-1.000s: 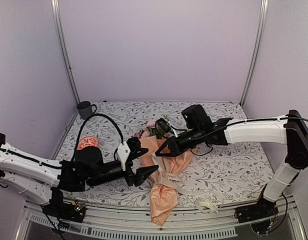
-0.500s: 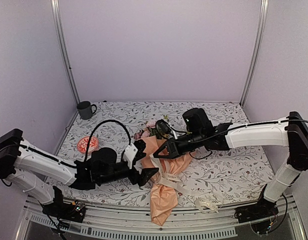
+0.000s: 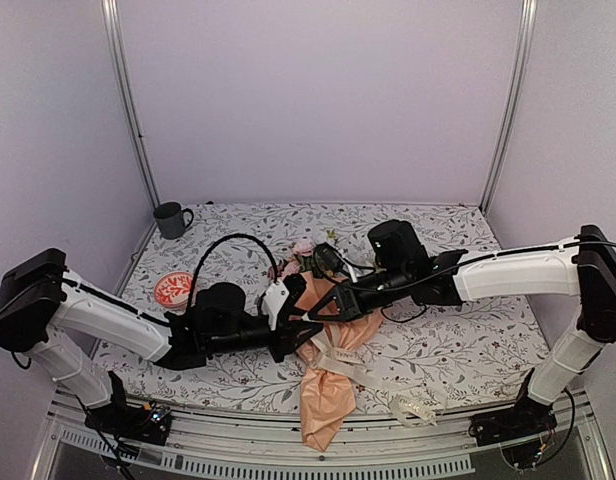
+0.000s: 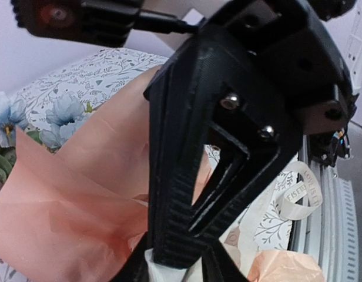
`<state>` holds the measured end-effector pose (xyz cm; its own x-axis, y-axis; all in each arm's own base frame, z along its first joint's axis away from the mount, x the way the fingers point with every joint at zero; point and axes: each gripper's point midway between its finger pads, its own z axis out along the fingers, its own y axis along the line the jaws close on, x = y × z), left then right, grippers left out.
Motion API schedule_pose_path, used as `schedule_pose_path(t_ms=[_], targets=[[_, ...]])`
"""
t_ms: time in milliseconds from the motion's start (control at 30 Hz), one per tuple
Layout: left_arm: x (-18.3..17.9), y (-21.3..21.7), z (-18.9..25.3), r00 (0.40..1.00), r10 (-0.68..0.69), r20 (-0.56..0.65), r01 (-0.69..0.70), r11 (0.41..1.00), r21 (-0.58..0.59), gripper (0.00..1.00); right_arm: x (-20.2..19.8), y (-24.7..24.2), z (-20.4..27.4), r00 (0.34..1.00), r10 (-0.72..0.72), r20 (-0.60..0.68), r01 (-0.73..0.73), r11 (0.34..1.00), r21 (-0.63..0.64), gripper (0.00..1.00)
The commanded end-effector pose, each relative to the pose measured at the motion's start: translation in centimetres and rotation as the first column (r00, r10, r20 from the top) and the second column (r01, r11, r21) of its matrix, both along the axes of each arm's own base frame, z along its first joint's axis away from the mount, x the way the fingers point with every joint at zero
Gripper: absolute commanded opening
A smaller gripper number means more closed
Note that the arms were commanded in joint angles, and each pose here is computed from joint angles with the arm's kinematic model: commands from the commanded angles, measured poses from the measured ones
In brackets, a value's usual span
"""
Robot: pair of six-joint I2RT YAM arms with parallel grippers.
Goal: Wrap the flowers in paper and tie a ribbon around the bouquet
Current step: Cross the half-tied ribbon over the folded bouquet.
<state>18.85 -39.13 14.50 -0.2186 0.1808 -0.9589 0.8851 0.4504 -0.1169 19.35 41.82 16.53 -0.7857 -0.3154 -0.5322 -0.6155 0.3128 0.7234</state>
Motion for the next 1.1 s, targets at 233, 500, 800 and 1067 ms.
schedule_pose_path(t_ms=[233, 500, 800, 1067], targets=[[-1.1, -0.7, 1.6, 0.997, -0.081, 0.007, 0.082, 0.995, -0.049, 0.0, -0.6, -0.3, 1.8, 0.999, -0.003, 0.033, 0.001, 0.999, 0.043, 0.0], [-2.3, -0.3, 1.3, 0.991, -0.136, 0.009, 0.137, 0.989, -0.051, 0.0, -1.4, -4.1, 0.4, 0.994, -0.1, 0.047, 0.102, 0.994, -0.041, 0.27], [-3.3, 0.2, 1.4, 0.983, -0.182, 0.015, 0.183, 0.982, -0.041, 0.0, -2.9, -5.9, -4.0, 0.995, -0.097, -0.007, 0.095, 0.986, -0.137, 0.14], [-3.3, 0.3, 1.1, 0.984, -0.178, 0.007, 0.178, 0.983, -0.038, 0.0, -3.4, -8.3, -7.6, 0.986, -0.162, 0.022, 0.162, 0.948, -0.274, 0.18]])
